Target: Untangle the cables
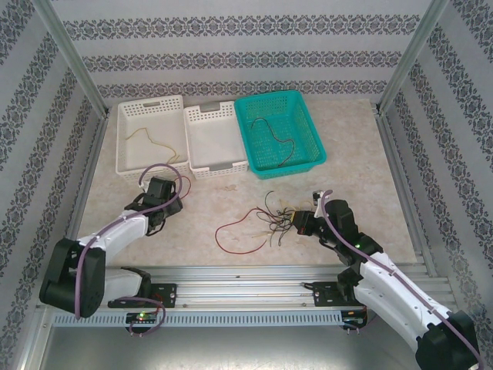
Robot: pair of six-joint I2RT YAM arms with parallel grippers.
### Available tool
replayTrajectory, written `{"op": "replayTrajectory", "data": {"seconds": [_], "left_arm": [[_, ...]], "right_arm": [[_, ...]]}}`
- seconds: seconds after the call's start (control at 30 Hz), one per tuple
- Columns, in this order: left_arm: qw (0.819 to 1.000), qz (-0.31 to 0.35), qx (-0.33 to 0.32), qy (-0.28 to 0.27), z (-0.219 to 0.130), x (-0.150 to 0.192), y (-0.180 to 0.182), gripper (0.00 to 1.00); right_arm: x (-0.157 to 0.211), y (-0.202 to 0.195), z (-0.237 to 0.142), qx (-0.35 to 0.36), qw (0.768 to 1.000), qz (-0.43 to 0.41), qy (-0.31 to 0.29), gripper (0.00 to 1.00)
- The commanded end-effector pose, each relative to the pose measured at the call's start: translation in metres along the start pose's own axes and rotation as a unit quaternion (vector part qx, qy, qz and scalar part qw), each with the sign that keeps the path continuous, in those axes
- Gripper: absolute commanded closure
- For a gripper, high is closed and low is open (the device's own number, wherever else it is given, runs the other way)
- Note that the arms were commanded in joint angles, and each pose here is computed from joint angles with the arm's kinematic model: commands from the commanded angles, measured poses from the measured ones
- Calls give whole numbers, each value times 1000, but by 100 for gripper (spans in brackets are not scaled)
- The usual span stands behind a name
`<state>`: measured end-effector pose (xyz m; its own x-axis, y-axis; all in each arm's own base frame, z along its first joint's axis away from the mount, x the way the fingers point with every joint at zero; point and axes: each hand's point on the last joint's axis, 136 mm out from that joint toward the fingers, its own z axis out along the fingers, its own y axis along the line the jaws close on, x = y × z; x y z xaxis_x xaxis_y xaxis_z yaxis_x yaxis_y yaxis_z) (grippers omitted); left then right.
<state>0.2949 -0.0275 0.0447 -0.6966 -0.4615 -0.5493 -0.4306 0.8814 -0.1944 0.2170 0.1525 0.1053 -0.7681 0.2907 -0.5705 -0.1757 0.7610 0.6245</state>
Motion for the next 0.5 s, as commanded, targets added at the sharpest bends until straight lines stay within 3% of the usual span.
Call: {"op": "replayTrajectory", "data": {"seconds": [0.0,0.47], "left_arm": [[999,-22,14,-27,4,-18,-7,48],[999,-30,21,-13,2,-12,-5,81]], "right_arm": [[-1,6,1,-15,1000,-1,-5,100],[2,4,2,-14,1000,1,-4,100]]}}
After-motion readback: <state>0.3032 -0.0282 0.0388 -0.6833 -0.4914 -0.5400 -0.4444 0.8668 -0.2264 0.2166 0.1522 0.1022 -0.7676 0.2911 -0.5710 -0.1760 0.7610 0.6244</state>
